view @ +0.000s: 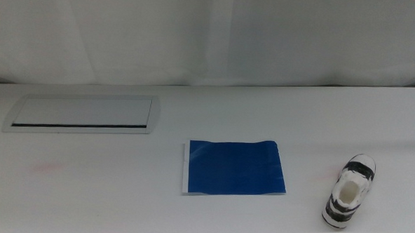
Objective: Use one arm to grab the shoe from the table and place it on the mat.
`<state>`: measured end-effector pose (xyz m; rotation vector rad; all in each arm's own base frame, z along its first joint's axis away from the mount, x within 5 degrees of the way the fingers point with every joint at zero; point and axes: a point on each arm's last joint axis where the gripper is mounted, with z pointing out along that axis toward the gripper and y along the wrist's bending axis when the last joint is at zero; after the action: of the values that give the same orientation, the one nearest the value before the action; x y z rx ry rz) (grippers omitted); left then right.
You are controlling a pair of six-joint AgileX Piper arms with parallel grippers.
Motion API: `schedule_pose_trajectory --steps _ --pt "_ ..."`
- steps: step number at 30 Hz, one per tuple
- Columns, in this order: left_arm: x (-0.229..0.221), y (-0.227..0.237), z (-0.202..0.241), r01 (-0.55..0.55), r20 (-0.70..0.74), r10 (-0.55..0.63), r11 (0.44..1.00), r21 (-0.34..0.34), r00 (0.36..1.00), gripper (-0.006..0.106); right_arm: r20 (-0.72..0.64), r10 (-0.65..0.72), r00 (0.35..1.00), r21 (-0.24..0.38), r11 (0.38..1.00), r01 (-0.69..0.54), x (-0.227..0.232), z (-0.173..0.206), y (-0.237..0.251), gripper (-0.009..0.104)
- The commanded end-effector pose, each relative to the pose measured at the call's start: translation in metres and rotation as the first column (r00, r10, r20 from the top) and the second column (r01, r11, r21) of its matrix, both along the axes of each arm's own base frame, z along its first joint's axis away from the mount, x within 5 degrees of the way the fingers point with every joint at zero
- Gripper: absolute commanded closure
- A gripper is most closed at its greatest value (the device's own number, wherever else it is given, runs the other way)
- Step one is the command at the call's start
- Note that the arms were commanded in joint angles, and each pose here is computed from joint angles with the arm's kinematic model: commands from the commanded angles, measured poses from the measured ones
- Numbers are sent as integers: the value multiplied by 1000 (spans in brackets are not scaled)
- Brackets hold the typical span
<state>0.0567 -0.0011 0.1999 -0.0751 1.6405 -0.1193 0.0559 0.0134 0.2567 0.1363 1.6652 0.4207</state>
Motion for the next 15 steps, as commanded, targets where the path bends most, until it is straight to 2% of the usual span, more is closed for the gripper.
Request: schedule_pose_trajectory --steps 1,8,14,15 --pt "-1 0 -10 0 13 0 1000 -8 1000 103 -125 25 992 -50 998 -31 5 18 3 -8" --pt "-1 0 -10 0 13 0 1000 -8 1000 103 -357 64 932 -68 993 -94 36 72 11 -8" --pt "-1 0 -10 0 13 0 1000 -8 1000 103 -441 101 892 -3 994 -113 68 88 19 -8" --pt "-1 0 -10 0 13 0 1000 -8 1000 103 -496 112 861 13 992 -122 78 90 22 -8"
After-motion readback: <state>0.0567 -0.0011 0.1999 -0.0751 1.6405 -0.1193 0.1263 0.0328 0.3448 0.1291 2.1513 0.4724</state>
